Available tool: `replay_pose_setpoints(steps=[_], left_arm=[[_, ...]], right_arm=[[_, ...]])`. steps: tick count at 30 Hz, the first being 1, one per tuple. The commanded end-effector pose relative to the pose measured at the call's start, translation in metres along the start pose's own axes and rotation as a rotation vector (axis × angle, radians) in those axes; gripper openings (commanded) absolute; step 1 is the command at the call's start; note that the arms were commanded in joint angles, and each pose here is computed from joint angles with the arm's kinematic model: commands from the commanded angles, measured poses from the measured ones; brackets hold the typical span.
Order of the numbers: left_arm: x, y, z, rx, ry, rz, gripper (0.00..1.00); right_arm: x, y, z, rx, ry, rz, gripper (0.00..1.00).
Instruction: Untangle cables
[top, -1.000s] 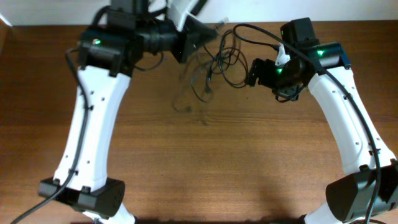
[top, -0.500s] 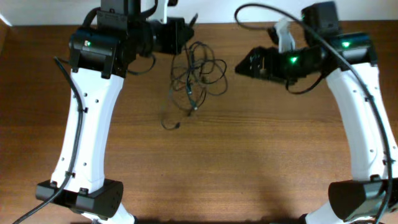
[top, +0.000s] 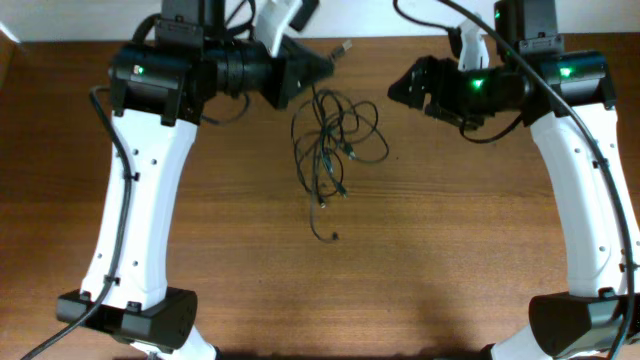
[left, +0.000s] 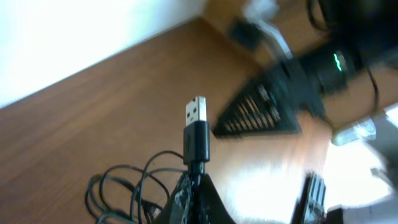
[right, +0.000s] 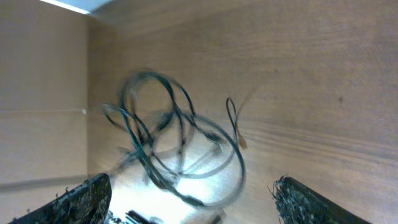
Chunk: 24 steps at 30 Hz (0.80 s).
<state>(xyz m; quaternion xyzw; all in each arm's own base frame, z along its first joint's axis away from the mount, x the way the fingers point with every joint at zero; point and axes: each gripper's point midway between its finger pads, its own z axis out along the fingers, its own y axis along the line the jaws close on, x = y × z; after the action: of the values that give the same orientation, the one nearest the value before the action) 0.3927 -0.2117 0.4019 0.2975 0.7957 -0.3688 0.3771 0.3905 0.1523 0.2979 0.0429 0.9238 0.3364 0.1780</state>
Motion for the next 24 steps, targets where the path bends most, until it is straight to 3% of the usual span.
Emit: replay_pose_setpoints(steps=[1,4,6,10,12,13,15,19,24], left_arm=[[-0.013,0.043,-0.019,-0.182,-0.085,-0.308,0.0],[-0.012,0.071,-0.028,-0.335,-0.149,-0.572,0.0],[-0.01,0.078,-0.031,-0.374,-0.172,-0.669,0.0],[0.0,0.073,-0.028,-0.347,-0.168,-0.9,0.02],[0.005,0.062,-0.025,-0.294,-0.127,-0.92,0.03],[0.007,0.058,-0.023,-0.275,-0.102,-0.894,0.03],[0.006,0.048,-0.021,-0.22,-0.054,-0.657,0.0],[0.005,0.029,-0.017,-0.114,-0.009,-0.342,0.0],[-0.005,-0.035,-0.023,0.269,-0.036,-0.106,0.0]], right_arm=[[0.011,-0.012,0.018,0.05,0.051,0.006,0.78],[0.025,0.006,0.033,0.021,0.098,-0.111,0.73],[0.03,0.016,0.039,0.005,0.105,-0.192,0.73],[0.03,0.027,0.051,0.062,0.068,-0.306,0.72],[0.025,0.031,0.052,0.058,0.042,-0.321,0.72],[0.02,0.034,0.053,0.05,0.023,-0.33,0.72],[0.013,0.038,0.053,0.037,-0.006,-0.345,0.71],[0.009,0.042,0.053,0.024,-0.026,-0.372,0.68],[0.009,0.055,0.053,-0.043,-0.028,-0.438,0.68]])
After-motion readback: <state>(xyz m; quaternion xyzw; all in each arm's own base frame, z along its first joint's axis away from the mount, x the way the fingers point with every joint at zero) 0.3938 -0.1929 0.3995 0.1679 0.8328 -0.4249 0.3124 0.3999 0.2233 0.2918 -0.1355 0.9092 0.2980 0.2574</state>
